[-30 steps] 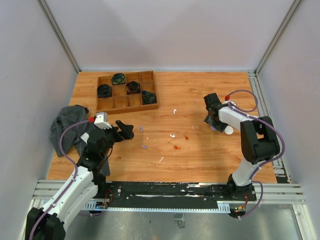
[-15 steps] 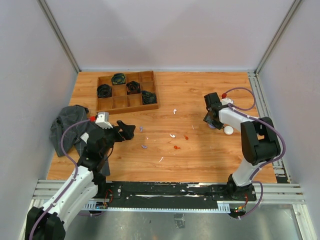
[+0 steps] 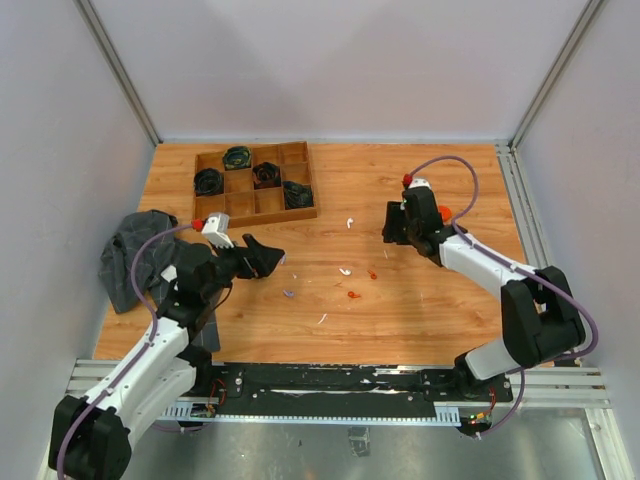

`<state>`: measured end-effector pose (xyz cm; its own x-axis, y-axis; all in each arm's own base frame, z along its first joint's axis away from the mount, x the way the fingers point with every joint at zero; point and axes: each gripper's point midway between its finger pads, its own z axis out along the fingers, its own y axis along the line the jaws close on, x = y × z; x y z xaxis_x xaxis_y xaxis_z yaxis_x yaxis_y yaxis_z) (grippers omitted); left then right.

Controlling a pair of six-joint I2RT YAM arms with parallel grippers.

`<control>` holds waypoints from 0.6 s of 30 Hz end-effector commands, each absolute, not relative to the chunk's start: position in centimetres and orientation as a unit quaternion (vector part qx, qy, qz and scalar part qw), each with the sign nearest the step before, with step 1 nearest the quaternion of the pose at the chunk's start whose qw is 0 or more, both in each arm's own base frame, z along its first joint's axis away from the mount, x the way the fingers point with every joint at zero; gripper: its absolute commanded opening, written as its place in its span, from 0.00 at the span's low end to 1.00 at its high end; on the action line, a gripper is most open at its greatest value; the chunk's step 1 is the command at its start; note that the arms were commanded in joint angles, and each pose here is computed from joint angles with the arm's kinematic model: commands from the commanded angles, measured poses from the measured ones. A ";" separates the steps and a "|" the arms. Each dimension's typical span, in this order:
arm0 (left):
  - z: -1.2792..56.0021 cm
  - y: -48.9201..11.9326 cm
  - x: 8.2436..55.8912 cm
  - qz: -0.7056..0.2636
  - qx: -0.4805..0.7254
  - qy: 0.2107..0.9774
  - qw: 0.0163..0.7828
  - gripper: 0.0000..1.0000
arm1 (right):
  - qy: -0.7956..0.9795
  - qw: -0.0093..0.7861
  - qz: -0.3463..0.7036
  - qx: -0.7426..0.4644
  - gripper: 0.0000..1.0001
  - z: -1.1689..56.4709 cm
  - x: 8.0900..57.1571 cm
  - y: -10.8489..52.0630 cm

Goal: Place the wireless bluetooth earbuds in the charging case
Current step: Pick up the charging case at the center of the board.

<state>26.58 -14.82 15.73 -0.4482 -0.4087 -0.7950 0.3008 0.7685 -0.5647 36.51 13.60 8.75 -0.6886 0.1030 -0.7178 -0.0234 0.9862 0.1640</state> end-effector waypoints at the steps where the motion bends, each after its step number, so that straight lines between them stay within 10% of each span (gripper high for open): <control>1: 18.2 -16.9 26.3 -0.386 -0.002 0.771 0.506 0.99 | 0.865 0.452 0.154 -0.155 0.21 11.6 35.9 19.4; 18: 20.0 -21.3 25.6 -0.470 0.038 0.780 0.411 0.99 | 0.617 0.540 0.249 -0.516 0.25 17.7 27.4 30.4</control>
